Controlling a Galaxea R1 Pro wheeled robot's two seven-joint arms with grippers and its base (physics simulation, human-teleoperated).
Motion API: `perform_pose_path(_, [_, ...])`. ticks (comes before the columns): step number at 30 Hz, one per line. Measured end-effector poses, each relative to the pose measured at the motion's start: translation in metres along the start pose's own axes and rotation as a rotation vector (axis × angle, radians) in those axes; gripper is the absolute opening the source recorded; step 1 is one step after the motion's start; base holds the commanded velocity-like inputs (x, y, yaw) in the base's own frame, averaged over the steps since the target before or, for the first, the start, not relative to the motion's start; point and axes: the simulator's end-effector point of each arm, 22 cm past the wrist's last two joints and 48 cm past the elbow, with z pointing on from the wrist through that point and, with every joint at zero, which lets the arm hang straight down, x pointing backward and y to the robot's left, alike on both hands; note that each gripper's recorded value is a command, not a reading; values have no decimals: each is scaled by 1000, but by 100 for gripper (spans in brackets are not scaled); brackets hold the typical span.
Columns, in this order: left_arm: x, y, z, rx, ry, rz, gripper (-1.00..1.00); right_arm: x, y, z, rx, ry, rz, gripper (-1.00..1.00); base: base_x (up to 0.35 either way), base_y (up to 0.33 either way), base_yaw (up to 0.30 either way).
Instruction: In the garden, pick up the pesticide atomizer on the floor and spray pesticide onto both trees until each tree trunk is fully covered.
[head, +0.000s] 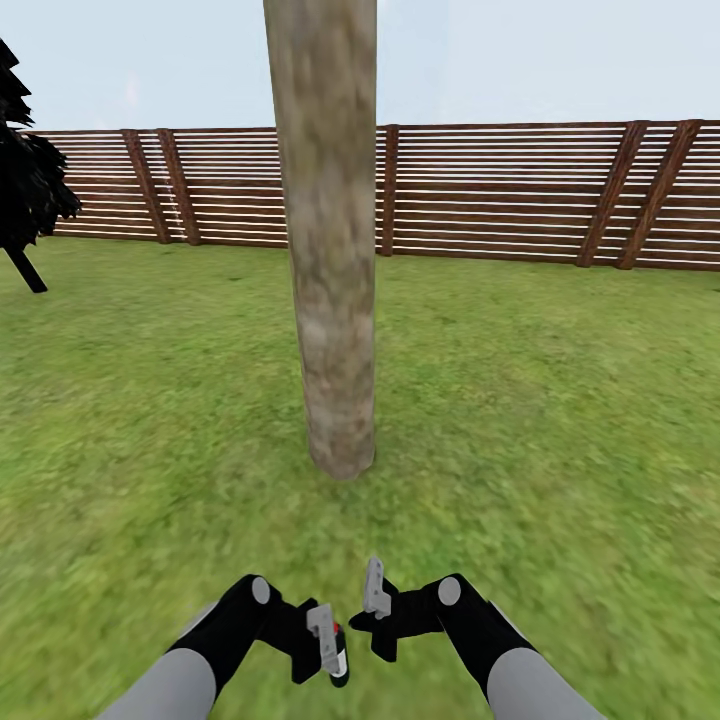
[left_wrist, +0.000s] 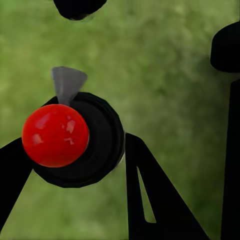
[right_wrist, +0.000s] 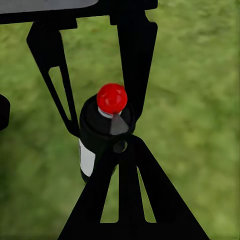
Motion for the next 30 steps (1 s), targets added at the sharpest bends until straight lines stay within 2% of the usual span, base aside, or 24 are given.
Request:
perform_pose_path(17, [-22,-6,7,10,-36,13,-100,0,0,0,0,0,1,-100,0,0,0])
perform_pose_path(30, [-26,-7,9,14,-42,15,-100,0,0,0,0,0,1,-100,0,0,0])
